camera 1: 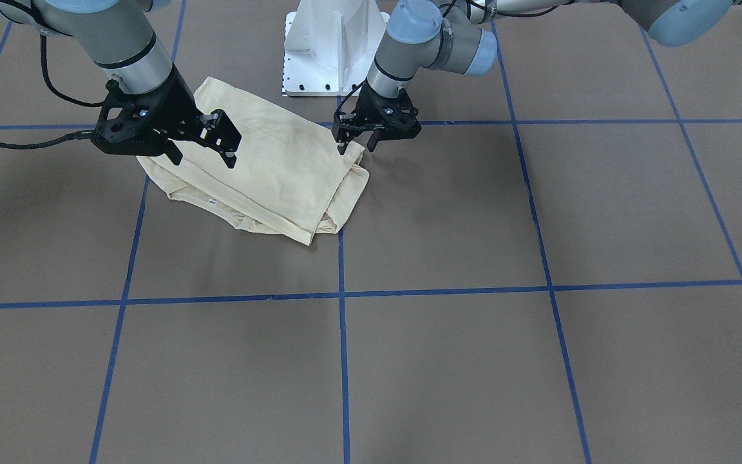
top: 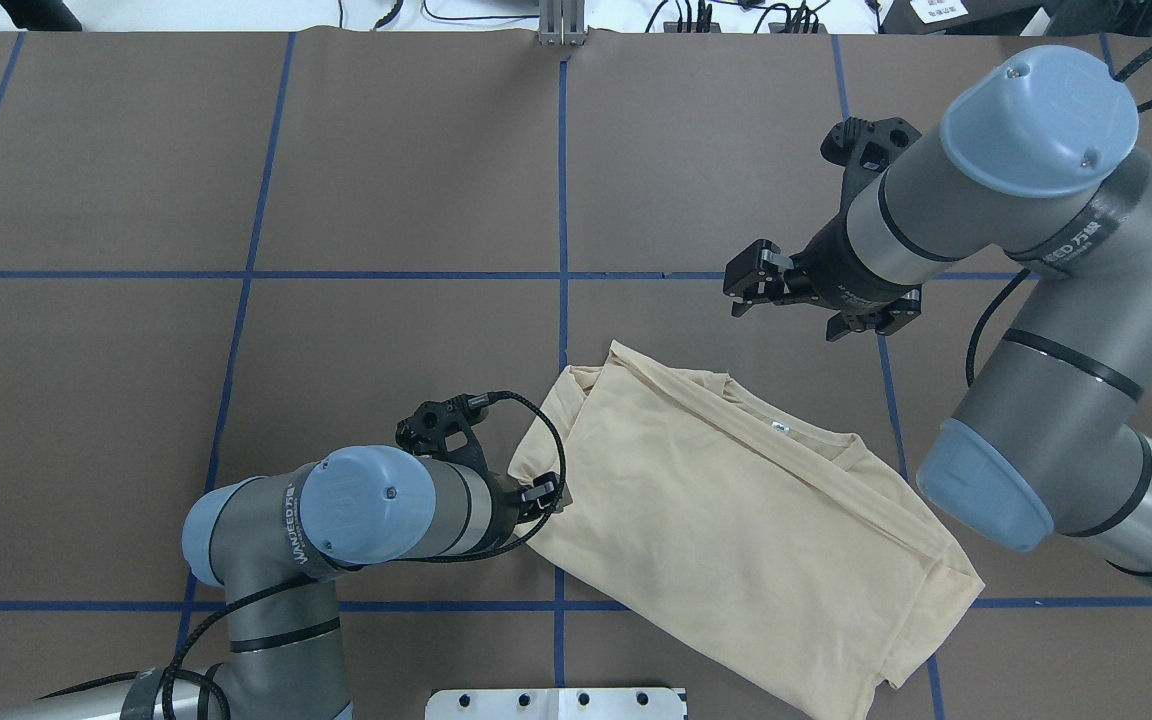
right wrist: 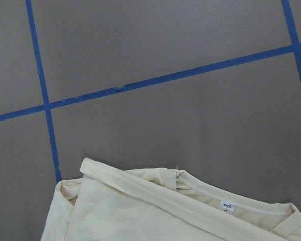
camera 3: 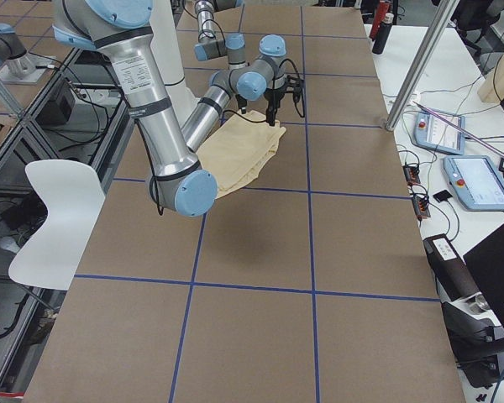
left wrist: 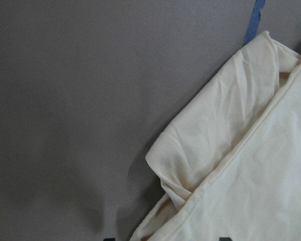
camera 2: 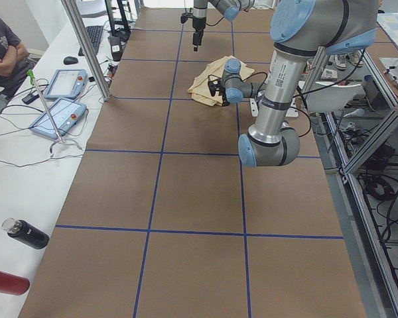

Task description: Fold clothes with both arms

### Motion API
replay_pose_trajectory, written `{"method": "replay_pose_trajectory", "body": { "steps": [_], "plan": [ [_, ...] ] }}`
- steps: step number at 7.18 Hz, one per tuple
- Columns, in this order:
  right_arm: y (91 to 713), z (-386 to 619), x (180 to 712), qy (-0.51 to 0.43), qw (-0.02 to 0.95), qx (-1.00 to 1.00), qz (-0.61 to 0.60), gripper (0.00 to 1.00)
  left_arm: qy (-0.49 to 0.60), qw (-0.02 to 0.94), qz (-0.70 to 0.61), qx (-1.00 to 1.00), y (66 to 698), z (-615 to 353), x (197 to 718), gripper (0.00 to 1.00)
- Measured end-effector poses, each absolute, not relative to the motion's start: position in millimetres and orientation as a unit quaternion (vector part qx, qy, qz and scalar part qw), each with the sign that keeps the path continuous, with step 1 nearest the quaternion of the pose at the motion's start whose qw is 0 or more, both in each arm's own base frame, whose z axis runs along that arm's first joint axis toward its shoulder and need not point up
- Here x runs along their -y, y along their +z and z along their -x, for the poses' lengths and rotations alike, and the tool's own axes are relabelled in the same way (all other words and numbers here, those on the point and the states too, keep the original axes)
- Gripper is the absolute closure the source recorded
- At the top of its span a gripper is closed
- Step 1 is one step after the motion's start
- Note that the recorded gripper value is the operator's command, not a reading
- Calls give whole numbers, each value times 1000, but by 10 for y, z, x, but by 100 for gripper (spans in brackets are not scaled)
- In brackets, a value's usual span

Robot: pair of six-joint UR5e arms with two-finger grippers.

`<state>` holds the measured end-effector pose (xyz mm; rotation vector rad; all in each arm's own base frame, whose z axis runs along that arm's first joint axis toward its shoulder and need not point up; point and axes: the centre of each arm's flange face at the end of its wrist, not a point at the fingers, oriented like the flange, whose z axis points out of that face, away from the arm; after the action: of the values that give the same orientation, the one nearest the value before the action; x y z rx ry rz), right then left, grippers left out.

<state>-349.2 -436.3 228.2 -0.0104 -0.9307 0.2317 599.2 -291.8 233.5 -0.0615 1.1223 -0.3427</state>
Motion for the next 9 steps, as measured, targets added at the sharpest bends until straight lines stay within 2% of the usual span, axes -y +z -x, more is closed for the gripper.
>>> {"method": "replay_pose_trajectory", "body": {
  "steps": [2,3,5,7,8,9],
  "plan": [
    [2279,3492,4364,112,887,448,5,0,-162,834,29,-526,2364,-6025,2927,26],
    [2281,3493,4365,112,887,448,5,0,-162,835,29,-525,2369,-6027,2927,31],
    [2283,3495,4367,112,887,447,5,0,-161,835,31,-525,2369,-6027,2923,55],
    [2284,3488,4373,113,887,447,5,0,-162,834,32,-526,2354,-6028,2921,75],
    [2284,3483,4377,114,887,447,5,0,-161,833,32,-528,2336,-6026,2921,92],
    [2285,3474,4384,115,887,447,5,0,-162,832,33,-530,2314,-6023,2920,100]
  ]
}}
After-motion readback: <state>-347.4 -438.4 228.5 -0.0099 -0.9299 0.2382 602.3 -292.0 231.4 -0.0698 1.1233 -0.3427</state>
